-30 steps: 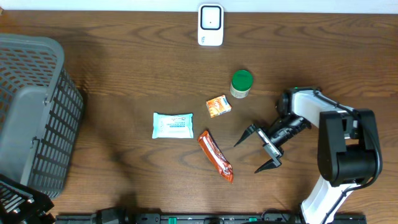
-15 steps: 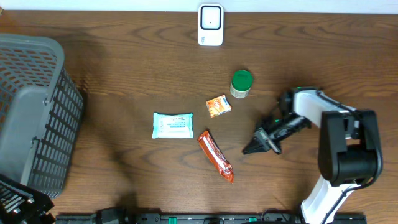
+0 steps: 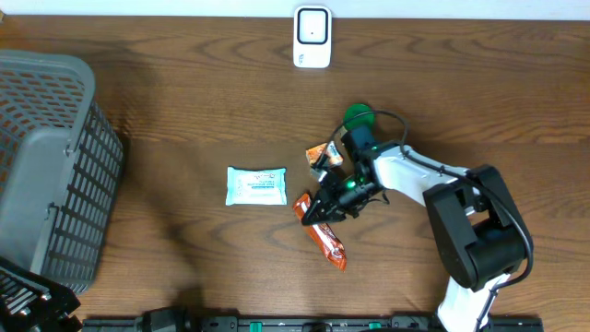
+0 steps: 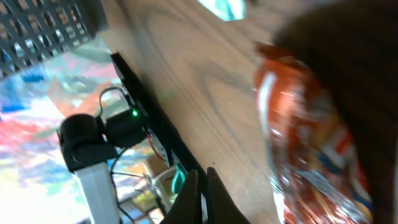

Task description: Scan the item barcode

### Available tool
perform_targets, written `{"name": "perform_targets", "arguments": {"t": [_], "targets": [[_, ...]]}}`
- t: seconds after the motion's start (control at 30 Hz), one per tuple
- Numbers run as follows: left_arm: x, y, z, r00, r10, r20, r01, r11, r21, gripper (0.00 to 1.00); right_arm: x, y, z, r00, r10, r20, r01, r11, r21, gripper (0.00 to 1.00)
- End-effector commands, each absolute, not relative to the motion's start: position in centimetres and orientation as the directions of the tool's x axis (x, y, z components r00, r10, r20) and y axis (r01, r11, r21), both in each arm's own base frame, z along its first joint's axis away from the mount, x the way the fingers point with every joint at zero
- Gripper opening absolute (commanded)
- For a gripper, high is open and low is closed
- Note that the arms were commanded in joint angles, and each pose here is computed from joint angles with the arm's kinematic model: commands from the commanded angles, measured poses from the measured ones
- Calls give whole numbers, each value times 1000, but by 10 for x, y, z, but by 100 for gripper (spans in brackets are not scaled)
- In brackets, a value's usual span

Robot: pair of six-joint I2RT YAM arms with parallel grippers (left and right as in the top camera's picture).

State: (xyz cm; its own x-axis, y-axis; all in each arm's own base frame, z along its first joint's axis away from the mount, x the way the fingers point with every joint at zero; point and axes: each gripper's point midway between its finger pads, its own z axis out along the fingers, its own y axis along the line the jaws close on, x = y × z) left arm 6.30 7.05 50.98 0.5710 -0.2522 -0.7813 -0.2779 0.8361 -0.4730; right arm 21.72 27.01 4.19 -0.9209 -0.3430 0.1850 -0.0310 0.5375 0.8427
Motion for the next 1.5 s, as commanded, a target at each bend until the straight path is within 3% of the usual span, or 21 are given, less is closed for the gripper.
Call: {"name": "perform_targets", "arguments": {"t": [0.0, 0.07, 0.13, 0.47, 0.57, 0.83, 0.9, 1.03, 1.1, 1.47], "targets": [[65, 70, 506, 567, -264, -781, -268, 837, -477, 84, 219, 272, 33, -905, -421, 56, -210, 559, 802, 1], [67, 70, 505, 566, -264, -781, -268, 837, -477, 84, 224, 260, 13, -905, -423, 45, -271, 655, 706, 1], [69, 70, 504, 564, -264, -782, -269, 837, -477, 84, 227, 254, 4, -892, -453, 15, -336, 683, 649, 1], [69, 70, 504, 565, -264, -782, -269, 837, -477, 84, 231, 255, 0, -802, -581, -141, -517, 557, 650, 1], [69, 70, 504, 565, -264, -781, -269, 837, -477, 84, 225, 267, 6, -781, -597, -185, -527, 469, 709, 1], [70, 70, 503, 565, -264, -782, -269, 837, -477, 84, 237, 282, 72, -764, -571, -301, -570, 376, 731, 1], [70, 70, 503, 565, -264, -782, -269, 837, -477, 84, 244, 276, 86, -751, -568, -336, -616, 421, 666, 1], [70, 70, 503, 565, -264, -782, -269, 837, -477, 84, 274, 229, 71, -854, -465, -234, -520, 759, 391, 1], [70, 70, 503, 565, -264, -782, -269, 837, -477, 84, 278, 211, 64, -889, -418, -190, -458, 837, 299, 1], [70, 70, 503, 565, -264, -782, -269, 837, -477, 84, 256, 211, 42, -916, -395, -75, -399, 871, 286, 1]]}}
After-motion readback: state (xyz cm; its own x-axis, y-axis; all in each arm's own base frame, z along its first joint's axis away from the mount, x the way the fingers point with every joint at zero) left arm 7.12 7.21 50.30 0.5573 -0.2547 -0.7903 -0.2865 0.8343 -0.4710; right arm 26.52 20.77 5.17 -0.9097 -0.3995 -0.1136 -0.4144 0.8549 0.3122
